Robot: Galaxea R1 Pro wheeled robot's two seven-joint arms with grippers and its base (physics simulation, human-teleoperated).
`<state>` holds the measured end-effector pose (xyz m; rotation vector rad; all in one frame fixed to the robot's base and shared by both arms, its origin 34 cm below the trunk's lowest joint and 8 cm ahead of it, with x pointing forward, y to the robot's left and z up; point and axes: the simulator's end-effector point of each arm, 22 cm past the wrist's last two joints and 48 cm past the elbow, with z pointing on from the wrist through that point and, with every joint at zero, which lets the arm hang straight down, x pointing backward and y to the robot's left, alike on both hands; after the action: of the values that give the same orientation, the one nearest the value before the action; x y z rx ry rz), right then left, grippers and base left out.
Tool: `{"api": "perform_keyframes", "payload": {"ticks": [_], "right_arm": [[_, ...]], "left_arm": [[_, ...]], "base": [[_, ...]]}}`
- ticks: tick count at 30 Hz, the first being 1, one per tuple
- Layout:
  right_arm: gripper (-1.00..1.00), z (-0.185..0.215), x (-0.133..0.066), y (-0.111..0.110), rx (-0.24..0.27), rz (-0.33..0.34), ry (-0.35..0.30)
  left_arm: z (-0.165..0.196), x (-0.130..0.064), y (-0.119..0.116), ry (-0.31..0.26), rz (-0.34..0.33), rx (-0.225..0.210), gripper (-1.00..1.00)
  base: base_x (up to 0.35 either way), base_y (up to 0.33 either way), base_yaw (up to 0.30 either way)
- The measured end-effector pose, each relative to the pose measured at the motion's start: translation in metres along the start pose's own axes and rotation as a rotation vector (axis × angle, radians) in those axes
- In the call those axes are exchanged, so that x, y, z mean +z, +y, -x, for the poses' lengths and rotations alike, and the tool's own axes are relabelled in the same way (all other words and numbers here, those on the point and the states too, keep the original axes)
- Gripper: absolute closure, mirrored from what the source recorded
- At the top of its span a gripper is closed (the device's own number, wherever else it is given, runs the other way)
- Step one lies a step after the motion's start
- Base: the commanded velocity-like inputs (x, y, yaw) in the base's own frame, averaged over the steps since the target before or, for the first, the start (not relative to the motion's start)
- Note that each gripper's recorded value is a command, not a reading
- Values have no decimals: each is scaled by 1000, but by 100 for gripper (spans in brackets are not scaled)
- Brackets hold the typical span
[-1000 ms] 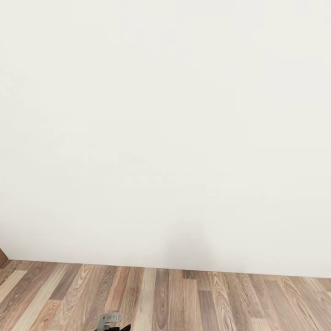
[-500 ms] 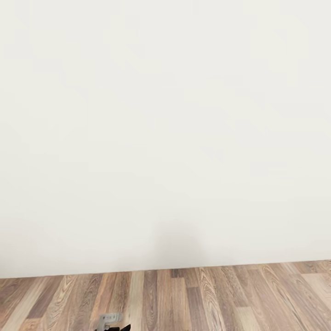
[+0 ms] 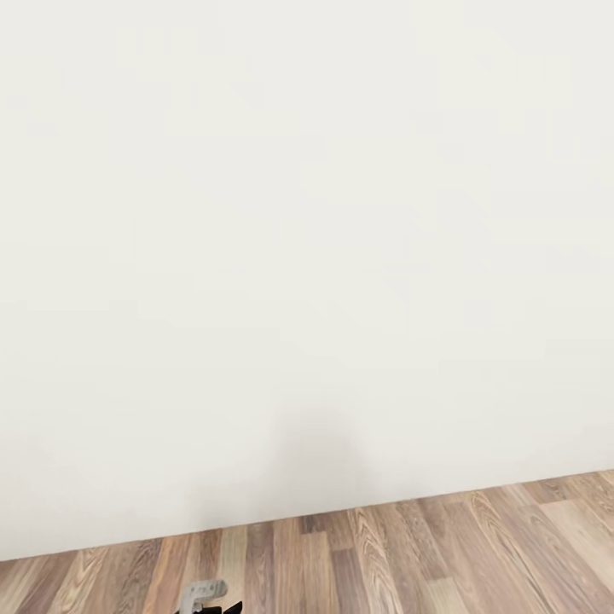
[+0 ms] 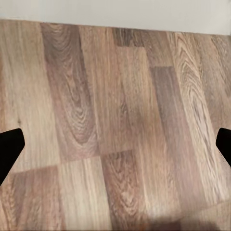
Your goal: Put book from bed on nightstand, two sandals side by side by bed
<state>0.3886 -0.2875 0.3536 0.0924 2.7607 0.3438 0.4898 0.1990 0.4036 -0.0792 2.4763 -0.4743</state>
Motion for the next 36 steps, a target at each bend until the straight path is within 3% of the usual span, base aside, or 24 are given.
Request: {"api": "perform_keyframes", "payload": {"ticks": [12, 36], "right_arm": [[-100, 0, 0, 1, 0, 4, 1], [-100, 0, 0, 0, 0, 0, 1]], "left_arm": [[0, 0, 0, 1, 0, 0, -100], [0, 0, 0, 1, 0, 0, -100]], "base": [[246, 0, -51], [4, 0, -290]]}}
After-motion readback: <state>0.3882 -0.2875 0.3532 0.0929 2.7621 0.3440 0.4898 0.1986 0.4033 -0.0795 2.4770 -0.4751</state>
